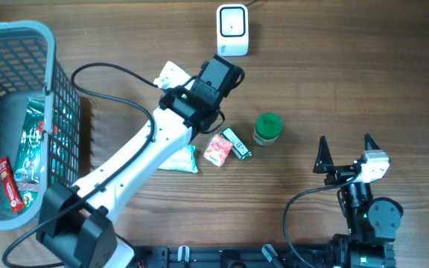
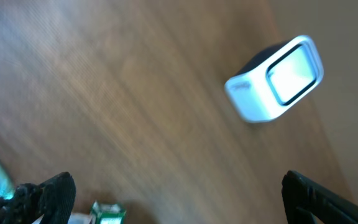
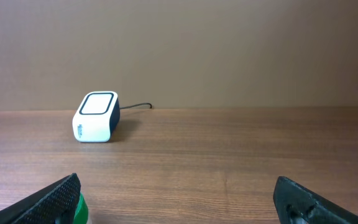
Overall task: Scan the item barcode
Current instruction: 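Hold the tissue pack under the scanner and place it on the table, then grasp the red Nescafe sachet in the basket and lift it toward the scanner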
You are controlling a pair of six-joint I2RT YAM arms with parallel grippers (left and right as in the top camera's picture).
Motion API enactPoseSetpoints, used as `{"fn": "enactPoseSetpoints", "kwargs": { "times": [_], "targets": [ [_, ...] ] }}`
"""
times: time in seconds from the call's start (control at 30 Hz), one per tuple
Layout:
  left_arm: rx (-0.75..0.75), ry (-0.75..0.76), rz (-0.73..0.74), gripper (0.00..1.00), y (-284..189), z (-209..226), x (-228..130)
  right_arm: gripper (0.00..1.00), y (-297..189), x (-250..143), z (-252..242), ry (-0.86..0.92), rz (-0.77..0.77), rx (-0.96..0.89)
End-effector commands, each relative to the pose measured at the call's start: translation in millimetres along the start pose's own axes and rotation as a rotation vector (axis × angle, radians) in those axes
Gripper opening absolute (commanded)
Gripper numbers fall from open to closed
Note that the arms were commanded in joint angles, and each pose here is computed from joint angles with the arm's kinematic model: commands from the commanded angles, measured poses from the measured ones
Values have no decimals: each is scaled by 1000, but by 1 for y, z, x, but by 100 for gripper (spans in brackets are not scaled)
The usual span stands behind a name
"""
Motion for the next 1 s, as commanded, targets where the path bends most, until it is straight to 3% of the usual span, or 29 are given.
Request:
{"fn": "enactPoseSetpoints", "kwargs": {
  "times": [0.0, 0.4, 0.63, 0.77, 0.97],
  "targets": [
    [-66, 9, -214, 100, -31, -11, 34, 100, 0, 1, -1, -9, -6, -13],
    [-206, 115, -613, 100, -144, -8, 133, 100, 0, 1, -1, -9, -6, -13],
    [-200, -38, -772, 100, -199, 38, 199, 100, 0, 1, -1, -9, -6, -13],
    [-165, -74, -816, 100, -216, 60, 213, 100, 0, 1, -1, -9, -6, -13],
    [14, -111, -868, 100, -212, 95, 237, 100, 0, 1, -1, -9, -6, -13]
  ]
}}
Point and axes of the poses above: each gripper's point midway between its finger pads, its own y axis out along the fingers, its own z axis along the line the jaws close on, x = y × z, the point moved 8 cm from there along -y, back along the fingers, and after that the axes turned 2 degrees about y, right-handed, at the moved point
